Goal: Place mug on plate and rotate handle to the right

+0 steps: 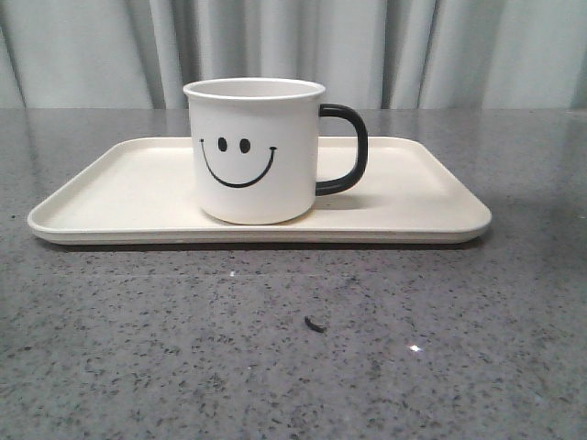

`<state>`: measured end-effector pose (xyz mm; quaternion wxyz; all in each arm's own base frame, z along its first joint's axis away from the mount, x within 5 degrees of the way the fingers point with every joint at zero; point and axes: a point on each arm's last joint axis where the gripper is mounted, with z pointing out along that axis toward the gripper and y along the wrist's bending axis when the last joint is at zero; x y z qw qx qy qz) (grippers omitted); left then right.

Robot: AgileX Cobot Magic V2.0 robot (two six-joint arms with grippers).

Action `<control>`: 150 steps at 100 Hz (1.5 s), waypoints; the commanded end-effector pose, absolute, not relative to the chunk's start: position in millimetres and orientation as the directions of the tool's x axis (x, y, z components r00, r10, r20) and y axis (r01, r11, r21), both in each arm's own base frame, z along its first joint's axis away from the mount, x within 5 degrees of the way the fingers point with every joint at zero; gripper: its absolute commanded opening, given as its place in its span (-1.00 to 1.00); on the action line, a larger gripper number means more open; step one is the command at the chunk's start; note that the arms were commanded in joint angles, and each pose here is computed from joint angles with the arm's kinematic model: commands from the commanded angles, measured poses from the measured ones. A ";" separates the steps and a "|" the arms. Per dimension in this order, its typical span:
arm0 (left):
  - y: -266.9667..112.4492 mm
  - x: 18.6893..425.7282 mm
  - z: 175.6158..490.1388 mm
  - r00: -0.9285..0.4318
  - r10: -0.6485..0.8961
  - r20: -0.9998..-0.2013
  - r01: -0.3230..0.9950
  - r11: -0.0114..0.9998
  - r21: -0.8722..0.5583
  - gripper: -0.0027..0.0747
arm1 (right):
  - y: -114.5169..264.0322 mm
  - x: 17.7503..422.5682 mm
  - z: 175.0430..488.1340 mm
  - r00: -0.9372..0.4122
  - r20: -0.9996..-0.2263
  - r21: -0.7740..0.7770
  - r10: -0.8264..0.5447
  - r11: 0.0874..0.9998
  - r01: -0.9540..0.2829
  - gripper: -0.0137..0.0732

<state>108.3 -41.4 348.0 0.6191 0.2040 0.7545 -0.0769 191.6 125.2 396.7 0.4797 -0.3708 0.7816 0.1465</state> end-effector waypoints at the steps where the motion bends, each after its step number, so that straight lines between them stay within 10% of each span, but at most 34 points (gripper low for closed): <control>1: -38.2 102.6 360.6 -0.052 0.142 -0.989 0.370 0.922 0.113 -0.98 | 110.3 174.2 408.3 -0.147 -0.940 -0.143 -0.308 0.747 -0.649 -0.90; 71: -20.2 41.2 314.5 0.105 0.061 -0.993 0.356 0.930 0.094 -0.98 | 43.8 68.9 310.4 0.042 -0.998 -0.061 -0.045 0.847 -0.528 -0.90; 150: -19.7 39.1 311.8 0.110 0.059 -0.992 0.356 0.930 0.095 -0.98 | 36.2 56.5 309.8 0.112 -0.994 -0.064 -0.007 0.855 -0.515 -0.90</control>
